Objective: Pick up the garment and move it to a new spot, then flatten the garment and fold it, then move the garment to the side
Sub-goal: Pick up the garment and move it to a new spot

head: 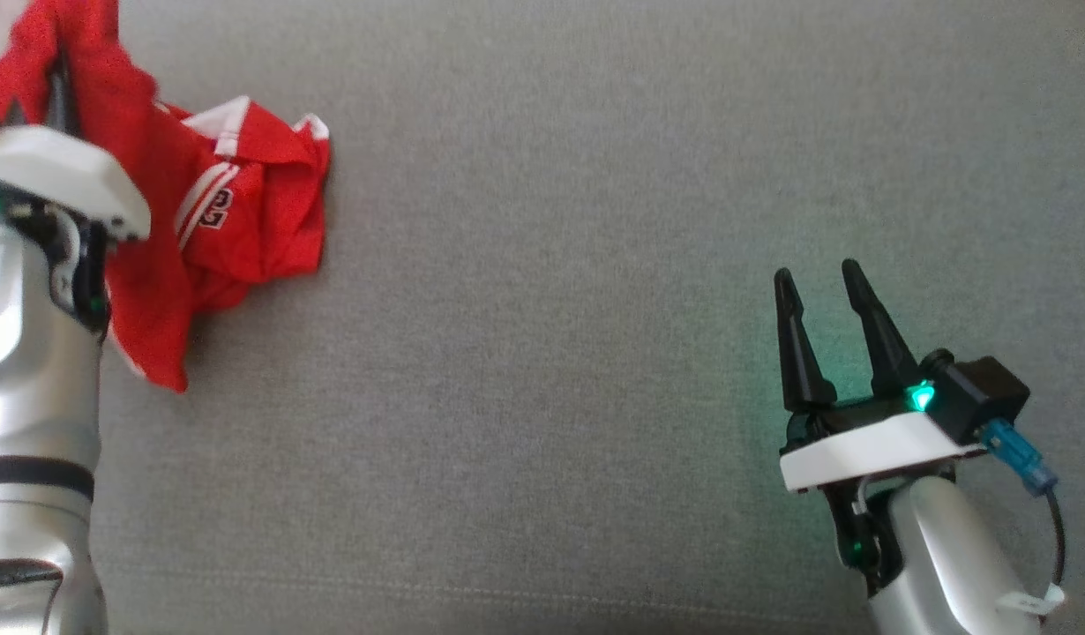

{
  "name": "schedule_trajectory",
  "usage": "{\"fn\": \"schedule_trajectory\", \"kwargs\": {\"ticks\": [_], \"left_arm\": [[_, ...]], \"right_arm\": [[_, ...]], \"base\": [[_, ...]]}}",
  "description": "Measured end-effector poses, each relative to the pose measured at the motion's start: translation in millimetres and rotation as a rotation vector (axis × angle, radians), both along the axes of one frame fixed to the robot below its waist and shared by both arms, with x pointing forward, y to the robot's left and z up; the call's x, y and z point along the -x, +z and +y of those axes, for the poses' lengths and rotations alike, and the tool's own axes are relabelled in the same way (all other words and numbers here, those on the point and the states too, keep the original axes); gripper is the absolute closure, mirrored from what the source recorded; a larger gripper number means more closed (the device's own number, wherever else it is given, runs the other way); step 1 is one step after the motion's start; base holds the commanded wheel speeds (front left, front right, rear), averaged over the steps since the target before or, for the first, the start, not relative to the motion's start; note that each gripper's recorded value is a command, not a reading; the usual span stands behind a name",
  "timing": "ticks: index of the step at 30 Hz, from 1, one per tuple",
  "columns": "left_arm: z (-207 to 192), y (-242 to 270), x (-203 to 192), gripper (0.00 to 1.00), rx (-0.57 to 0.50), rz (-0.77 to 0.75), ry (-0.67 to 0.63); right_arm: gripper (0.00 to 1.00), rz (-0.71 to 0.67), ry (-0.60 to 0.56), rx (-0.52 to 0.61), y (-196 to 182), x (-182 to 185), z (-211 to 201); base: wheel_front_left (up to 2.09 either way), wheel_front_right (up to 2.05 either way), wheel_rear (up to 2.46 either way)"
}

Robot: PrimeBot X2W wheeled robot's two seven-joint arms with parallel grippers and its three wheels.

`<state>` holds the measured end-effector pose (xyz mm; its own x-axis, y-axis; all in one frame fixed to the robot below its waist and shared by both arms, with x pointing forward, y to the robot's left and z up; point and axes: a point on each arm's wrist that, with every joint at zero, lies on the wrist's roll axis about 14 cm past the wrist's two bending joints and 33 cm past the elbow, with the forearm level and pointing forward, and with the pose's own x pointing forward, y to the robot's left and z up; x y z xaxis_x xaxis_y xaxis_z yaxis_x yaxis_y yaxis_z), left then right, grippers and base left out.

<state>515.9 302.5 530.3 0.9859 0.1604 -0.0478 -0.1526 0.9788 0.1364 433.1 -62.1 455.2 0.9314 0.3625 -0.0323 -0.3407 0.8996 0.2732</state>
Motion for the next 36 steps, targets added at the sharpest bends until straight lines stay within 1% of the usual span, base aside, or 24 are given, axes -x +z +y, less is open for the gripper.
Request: {"fn": "schedule_trajectory", "kwargs": {"ticks": [2,3,7,9,12,16,26,29,34,36], "left_arm": [[-4.9,31.8,-0.1,1.0,-0.002,-0.09,-0.017],[-4.9,31.8,-0.1,1.0,-0.002,-0.09,-0.017],[-20.7,95.6,4.6,1.0,-0.011,-0.268,-0.07],[-34.6,121.7,7.9,1.0,0.001,-0.344,-0.11],[-64.5,142.9,8.9,1.0,0.036,-0.394,-0.184],[-115.7,150.6,8.9,1.0,0.095,-0.4,-0.304],[-255.8,149.6,14.0,1.0,0.224,-0.343,-0.628],[-296.0,145.3,17.8,1.0,0.26,-0.323,-0.721],[-357.1,132.3,26.5,1.0,0.317,-0.277,-0.856],[-380.4,123.3,31.1,1.0,0.359,-0.245,-0.901]], "right_arm": [[0.0,-0.008,-0.002,-0.008,5.8,4.7,-0.4],[0.0,-0.008,-0.002,-0.008,5.8,4.7,-0.4],[0.0,-0.013,-0.006,-0.016,12.4,18.9,-2.2],[0.0,-0.023,-0.013,-0.021,17.4,22.7,-4.8],[0.0,-0.045,-0.034,-0.027,26.0,24.1,-11.8],[0.0,-0.059,-0.076,-0.034,32.1,26.6,-26.0],[0.0,-0.104,-0.211,-0.042,48.1,34.7,-73.1],[0.0,-0.134,-0.256,-0.041,58.4,36.0,-89.1],[0.0,-0.166,-0.318,-0.008,68.6,43.5,-112.2],[0.0,-0.173,-0.347,0.001,71.3,47.5,-122.7]], "base": [[0.0,0.0,0.0],[0.0,0.0,0.0],[0.0,0.0,0.0],[0.0,0.0,0.0],[0.0,0.0,0.0],[0.0,0.0,0.0],[0.0,0.0,0.0],[0.0,0.0,0.0],[0.0,0.0,0.0],[0.0,0.0,0.0]]}}
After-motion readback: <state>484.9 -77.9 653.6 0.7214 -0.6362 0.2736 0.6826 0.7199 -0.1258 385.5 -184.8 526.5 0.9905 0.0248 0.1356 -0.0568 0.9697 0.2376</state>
